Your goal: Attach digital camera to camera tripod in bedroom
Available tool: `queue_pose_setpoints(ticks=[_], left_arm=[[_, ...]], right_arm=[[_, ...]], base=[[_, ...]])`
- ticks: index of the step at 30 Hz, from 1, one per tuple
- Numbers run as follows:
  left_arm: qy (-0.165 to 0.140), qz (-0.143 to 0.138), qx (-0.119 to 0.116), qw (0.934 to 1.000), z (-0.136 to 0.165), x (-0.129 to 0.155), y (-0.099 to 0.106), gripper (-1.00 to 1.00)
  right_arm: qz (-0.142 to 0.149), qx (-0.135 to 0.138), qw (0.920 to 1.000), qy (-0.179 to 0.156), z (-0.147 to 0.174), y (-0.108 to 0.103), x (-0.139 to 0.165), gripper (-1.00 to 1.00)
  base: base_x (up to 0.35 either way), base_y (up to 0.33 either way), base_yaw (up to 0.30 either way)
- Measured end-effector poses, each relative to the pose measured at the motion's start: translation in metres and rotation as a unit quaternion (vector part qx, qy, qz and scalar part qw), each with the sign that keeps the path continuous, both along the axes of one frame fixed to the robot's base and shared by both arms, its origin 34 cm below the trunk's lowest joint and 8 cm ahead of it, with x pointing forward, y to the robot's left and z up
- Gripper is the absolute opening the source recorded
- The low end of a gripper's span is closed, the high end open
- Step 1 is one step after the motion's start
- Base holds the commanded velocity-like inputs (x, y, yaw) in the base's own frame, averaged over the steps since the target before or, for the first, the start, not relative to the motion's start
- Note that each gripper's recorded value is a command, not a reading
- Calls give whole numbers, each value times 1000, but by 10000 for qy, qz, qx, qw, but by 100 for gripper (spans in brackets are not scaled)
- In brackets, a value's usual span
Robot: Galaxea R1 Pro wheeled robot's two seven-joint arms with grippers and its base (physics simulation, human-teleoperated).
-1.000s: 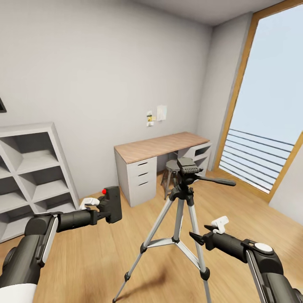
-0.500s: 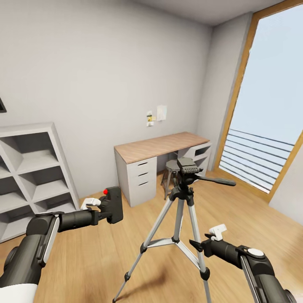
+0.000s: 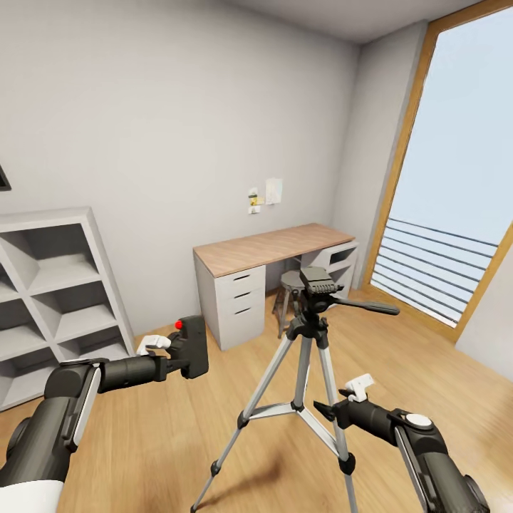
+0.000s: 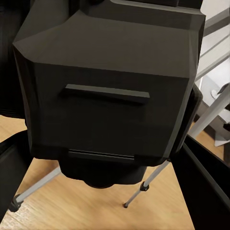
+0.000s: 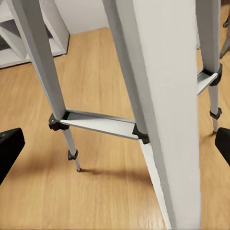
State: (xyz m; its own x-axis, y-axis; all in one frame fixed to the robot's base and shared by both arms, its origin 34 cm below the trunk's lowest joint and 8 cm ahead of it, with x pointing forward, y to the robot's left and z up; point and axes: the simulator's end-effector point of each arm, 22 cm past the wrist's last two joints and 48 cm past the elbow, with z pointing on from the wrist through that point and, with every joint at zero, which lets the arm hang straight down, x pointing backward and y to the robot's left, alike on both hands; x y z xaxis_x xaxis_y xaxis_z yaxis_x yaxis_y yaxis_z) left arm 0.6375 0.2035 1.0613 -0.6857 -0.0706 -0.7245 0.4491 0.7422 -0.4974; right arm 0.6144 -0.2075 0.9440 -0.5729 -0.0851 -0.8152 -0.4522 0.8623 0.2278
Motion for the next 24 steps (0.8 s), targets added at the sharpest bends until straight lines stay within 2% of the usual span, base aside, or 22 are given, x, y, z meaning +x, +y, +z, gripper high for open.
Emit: queue_pose_setpoints(ticks=[11,24], left_arm=[[-4,6,-1,10000,0,0,0,-100],[-75,3,16,10000,1,1,1,-100]], right_arm=[[93,-8,9999,-134,2,5,5,100],[87,-16,9998,-153,2,4,6,100]], base=[[3,1,0],[76,14,0]])
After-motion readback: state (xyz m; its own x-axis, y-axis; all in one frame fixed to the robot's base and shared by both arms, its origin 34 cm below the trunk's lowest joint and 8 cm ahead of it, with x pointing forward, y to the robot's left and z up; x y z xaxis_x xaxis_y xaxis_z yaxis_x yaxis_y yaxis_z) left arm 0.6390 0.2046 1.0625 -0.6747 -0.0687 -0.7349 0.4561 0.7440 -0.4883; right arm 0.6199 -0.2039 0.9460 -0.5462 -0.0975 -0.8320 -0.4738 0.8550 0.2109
